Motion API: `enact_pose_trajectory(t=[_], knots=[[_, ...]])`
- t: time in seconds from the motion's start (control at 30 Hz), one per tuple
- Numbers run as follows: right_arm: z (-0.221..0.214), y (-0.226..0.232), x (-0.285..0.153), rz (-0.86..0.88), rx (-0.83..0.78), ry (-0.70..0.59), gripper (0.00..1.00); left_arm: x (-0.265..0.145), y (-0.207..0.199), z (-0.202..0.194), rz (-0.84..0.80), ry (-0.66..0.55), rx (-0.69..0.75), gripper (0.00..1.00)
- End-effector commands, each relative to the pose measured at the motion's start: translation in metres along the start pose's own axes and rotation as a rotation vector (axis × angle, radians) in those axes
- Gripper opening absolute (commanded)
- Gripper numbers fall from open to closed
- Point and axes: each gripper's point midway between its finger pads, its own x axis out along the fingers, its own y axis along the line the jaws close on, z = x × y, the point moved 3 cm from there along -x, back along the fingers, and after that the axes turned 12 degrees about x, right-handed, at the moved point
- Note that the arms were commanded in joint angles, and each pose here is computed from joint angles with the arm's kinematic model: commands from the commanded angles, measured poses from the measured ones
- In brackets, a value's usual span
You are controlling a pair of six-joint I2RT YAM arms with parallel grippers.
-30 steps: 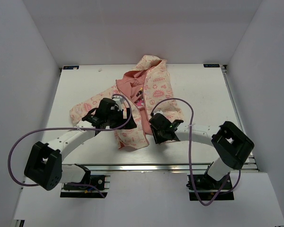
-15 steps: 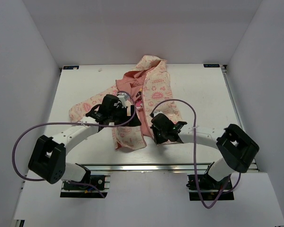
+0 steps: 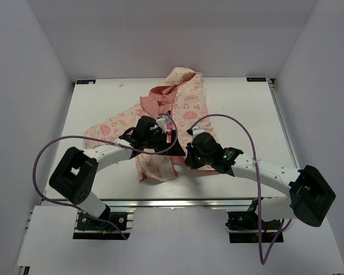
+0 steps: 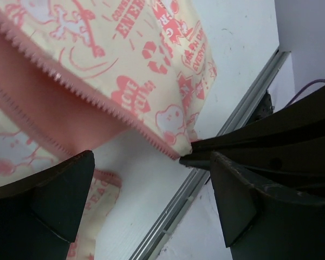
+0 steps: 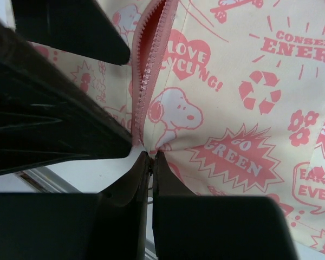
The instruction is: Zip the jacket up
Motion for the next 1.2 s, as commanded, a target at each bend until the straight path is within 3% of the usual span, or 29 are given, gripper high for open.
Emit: enact_pose_trajectory(t=[0.0,0.1,0.13,0.23,0.27,0.33,0.37,0.43,0.5,0.53,0.6,0.8,1.17], knots=[[0.003,0.006,-0.002,0.047,0.007,-0.017,0.00,0.011,-0.022,0.016,-0.128,-0.038,0.036,0.95],[0.004,0.008,-0.002,0.056,0.007,-0.019,0.00,0.023,-0.024,0.012,-0.155,-0.022,0.010,0.83],[0.003,0.009,-0.002,0.065,0.010,-0.016,0.00,0.025,-0.023,0.011,-0.157,-0.018,0.003,0.72],[0.002,0.007,-0.004,0.061,0.019,-0.022,0.00,0.033,-0.024,0.011,-0.169,-0.010,0.002,0.57],[0.002,0.007,-0.004,0.061,0.022,-0.024,0.00,0.035,-0.024,0.013,-0.169,-0.011,0.002,0.37],[0.001,0.006,-0.005,0.061,0.030,-0.030,0.00,0.037,-0.026,0.011,-0.179,-0.001,-0.001,0.18],[0.000,0.005,-0.005,0.055,0.037,-0.026,0.02,0.037,-0.027,0.013,-0.185,-0.008,0.001,0.00],[-0.002,0.002,-0.006,0.040,0.047,-0.015,0.19,0.035,-0.029,0.013,-0.192,-0.013,-0.003,0.00],[-0.006,0.001,-0.007,0.038,0.053,-0.003,0.28,0.032,-0.033,0.014,-0.203,-0.026,0.004,0.00],[-0.010,-0.001,-0.007,0.037,0.055,0.008,0.40,0.031,-0.034,0.016,-0.207,-0.032,0.004,0.00],[-0.013,-0.001,-0.010,0.042,0.063,0.011,0.51,0.028,-0.038,0.018,-0.221,-0.040,0.010,0.00],[-0.012,-0.014,-0.017,-0.012,0.073,-0.038,0.57,0.022,-0.045,0.020,-0.240,-0.051,0.022,0.00],[-0.006,-0.014,-0.002,0.011,0.066,-0.068,0.57,0.019,-0.056,0.019,-0.281,-0.056,0.018,0.00]])
